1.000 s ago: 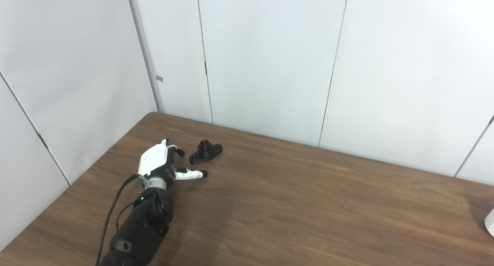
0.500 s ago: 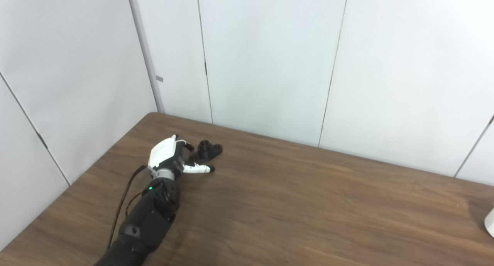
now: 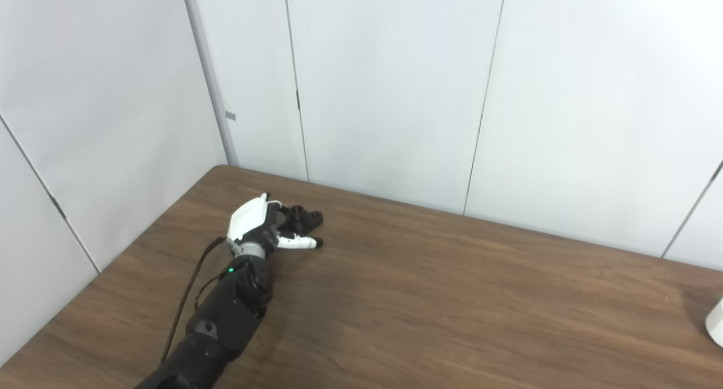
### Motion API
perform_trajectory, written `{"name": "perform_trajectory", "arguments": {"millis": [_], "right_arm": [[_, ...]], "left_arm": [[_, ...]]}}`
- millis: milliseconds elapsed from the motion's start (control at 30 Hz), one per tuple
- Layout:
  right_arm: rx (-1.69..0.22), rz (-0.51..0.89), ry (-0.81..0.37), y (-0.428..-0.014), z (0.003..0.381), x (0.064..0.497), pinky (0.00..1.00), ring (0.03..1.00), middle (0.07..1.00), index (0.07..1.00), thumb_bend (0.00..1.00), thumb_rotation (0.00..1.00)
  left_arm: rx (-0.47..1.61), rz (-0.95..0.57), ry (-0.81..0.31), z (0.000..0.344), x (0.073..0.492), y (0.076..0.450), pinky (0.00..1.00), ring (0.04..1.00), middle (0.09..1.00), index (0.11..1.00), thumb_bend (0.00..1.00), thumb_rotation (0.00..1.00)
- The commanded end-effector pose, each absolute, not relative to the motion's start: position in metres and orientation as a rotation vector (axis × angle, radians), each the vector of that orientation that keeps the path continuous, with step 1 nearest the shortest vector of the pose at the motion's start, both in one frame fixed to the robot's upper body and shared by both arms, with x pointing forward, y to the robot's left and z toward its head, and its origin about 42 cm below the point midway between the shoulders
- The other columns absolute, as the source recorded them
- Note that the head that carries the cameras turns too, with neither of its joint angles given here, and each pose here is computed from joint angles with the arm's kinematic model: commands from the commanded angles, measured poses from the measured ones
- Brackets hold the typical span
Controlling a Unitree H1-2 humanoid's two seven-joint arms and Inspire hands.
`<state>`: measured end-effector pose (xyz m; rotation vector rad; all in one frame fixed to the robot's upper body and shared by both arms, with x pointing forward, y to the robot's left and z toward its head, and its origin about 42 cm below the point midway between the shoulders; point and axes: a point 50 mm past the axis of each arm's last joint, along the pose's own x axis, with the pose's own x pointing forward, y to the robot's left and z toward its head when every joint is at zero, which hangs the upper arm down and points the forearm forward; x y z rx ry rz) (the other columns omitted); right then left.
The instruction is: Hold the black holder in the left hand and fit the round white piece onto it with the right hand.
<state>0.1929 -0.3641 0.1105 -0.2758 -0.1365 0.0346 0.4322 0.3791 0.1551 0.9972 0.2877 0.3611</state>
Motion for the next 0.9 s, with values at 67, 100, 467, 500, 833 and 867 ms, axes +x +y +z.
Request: {"name": "perform_trajectory", "arguments": {"millis": [67,100,467,500,833,867], "right_arm": [[-0.221,0.01,-0.062,-0.355,0.087,0.174,0.5,0.689,0.745,0.7,0.96,0.63],[-0.219,0.009,-0.062,-0.355,0.087,0.174,0.49,0.687,0.743,0.697,0.98,0.63],[-0.217,0.009,-0.061,-0.356,0.088,0.174,0.5,0.704,0.757,0.711,1.0,0.64],[-0.217,0.008,-0.061,-0.356,0.088,0.174,0.5,0.704,0.757,0.711,1.0,0.64],[-0.218,0.011,-0.066,-0.357,0.087,0.175,0.52,0.72,0.769,0.72,1.0,0.65],[-0.218,0.01,-0.064,-0.357,0.088,0.175,0.52,0.723,0.772,0.723,1.0,0.65]], "left_arm": [[1.001,0.348,0.274,0.158,0.44,0.375,1.0,1.0,1.0,0.641,0.9,0.14],[1.003,0.355,0.269,0.157,0.441,0.375,1.0,1.0,1.0,0.58,0.89,0.09],[1.104,0.356,0.25,0.151,0.437,0.383,1.0,1.0,0.932,0.478,0.52,0.04],[1.106,0.355,0.252,0.151,0.436,0.383,1.0,1.0,0.93,0.477,0.52,0.04],[1.097,0.346,0.243,0.149,0.431,0.382,1.0,1.0,0.925,0.478,0.52,0.05],[1.09,0.341,0.235,0.149,0.429,0.381,1.0,1.0,0.926,0.478,0.52,0.05]]}}
